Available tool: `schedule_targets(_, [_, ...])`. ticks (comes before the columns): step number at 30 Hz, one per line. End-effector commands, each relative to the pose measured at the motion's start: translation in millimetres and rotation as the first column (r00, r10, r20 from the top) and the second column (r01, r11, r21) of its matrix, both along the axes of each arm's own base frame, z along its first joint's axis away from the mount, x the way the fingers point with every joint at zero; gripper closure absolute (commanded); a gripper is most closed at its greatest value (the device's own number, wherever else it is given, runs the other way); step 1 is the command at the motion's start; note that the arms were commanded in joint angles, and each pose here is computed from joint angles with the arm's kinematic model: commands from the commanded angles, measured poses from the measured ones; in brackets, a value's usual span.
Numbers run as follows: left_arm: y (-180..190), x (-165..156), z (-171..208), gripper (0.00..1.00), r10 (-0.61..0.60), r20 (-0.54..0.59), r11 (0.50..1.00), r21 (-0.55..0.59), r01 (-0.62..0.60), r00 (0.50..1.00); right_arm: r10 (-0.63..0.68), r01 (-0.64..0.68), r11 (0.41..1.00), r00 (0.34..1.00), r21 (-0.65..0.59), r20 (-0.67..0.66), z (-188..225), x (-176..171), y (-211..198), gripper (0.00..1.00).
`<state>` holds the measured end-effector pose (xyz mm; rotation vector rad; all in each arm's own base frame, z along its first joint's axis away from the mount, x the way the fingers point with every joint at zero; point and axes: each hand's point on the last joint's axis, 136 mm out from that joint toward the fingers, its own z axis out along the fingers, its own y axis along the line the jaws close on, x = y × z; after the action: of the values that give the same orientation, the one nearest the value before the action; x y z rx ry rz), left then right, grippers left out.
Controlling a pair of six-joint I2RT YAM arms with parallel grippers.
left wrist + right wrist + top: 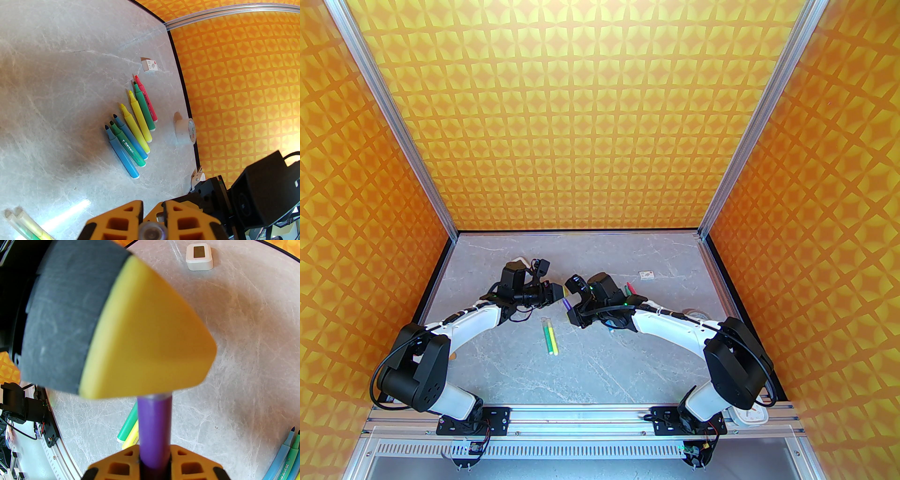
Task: Open the pen caps
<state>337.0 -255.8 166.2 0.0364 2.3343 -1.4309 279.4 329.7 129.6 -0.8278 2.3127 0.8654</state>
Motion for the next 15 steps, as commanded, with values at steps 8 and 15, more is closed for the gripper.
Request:
schedule_targets(8, [42,55,37,1.00,0.197,0.154,0.977,0.058,-0.207,0.968,0.005,-0.025,0.991,0.988,-0.129,-0.156,-40,-42,-37,1.00])
schedule_targets(15, [58,44,5,1.00,0.196,0.104,0.952,0.217,-0.214,0.975,-0.107,0.091,0.973,0.992,-0.213,-0.067,-40,-19,-52,1.00])
